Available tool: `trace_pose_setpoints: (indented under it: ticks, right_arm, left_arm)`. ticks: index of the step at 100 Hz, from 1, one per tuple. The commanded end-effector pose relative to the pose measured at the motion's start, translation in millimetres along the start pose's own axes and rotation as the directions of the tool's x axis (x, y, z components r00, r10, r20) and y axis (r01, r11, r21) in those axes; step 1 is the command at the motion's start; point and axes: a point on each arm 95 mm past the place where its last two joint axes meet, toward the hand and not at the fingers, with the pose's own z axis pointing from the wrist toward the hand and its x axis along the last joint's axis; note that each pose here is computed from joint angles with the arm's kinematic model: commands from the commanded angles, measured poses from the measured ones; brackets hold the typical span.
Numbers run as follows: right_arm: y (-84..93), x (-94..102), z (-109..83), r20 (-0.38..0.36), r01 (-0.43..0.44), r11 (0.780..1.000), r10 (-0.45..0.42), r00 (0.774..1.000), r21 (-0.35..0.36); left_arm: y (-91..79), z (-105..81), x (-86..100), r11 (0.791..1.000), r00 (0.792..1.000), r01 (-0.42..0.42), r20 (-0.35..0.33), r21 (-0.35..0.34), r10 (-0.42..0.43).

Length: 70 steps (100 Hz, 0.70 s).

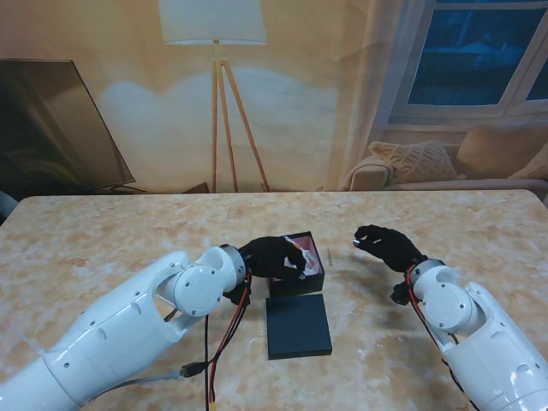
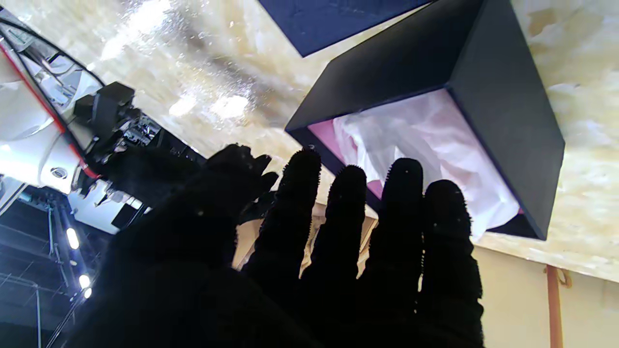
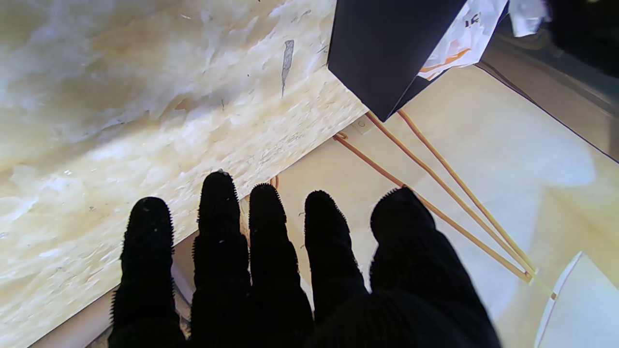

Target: Pack mini donuts into a plastic bag, tie the opening and put the bag into the gift box

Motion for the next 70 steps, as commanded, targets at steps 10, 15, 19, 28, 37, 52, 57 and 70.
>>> trace_pose_setpoints:
  ticks: [10, 15, 19, 28, 37, 52, 57, 70]
  right_arm:
    - [-7.2, -0.1, -1.8, -0.001, -0.007, 1.0, 0.007, 1.0, 0.017]
    - [-7.2, 0.0, -2.0, 0.0, -0.007, 1.0, 0.007, 1.0, 0.016]
    - [-7.1, -0.1, -2.3, 0.0, -0.007, 1.0, 0.007, 1.0, 0.014]
    - [-7.0, -0.3, -2.7, 0.0, -0.007, 1.0, 0.007, 1.0, 0.013]
    - [-7.1, -0.3, -2.8, -0.001, -0.009, 1.0, 0.009, 1.0, 0.017]
    - [-7.0, -0.3, -2.7, -0.001, -0.011, 1.0, 0.011, 1.0, 0.019]
    - [-6.9, -0.3, -2.7, -0.001, -0.01, 1.0, 0.01, 1.0, 0.018]
    - [-6.8, -0.4, -2.9, -0.001, -0.01, 1.0, 0.01, 1.0, 0.018]
  left_arm:
    - [-0.6, 13.8, 0.5, 0.999, 0.999, 0.039, -0.014, -0.03, -0.04]
    - [-0.8, 17.3, -1.4, 0.999, 0.999, 0.033, -0.01, -0.031, -0.034]
    - [-1.0, 19.6, -2.6, 0.999, 0.999, 0.035, -0.004, -0.029, -0.035]
    - [-1.5, 24.0, -5.8, 0.999, 0.999, 0.041, 0.01, -0.016, -0.041]
    - [-3.2, 27.3, -9.2, 0.999, 0.999, 0.034, 0.011, -0.009, -0.034]
    - [-2.1, 32.2, -13.9, 0.998, 0.999, 0.05, 0.02, -0.026, -0.05]
    - [-1.0, 34.1, -15.8, 0.998, 0.999, 0.051, 0.02, -0.036, -0.05]
    - [4.4, 37.7, -18.9, 0.993, 0.995, 0.098, 0.026, -0.06, -0.097]
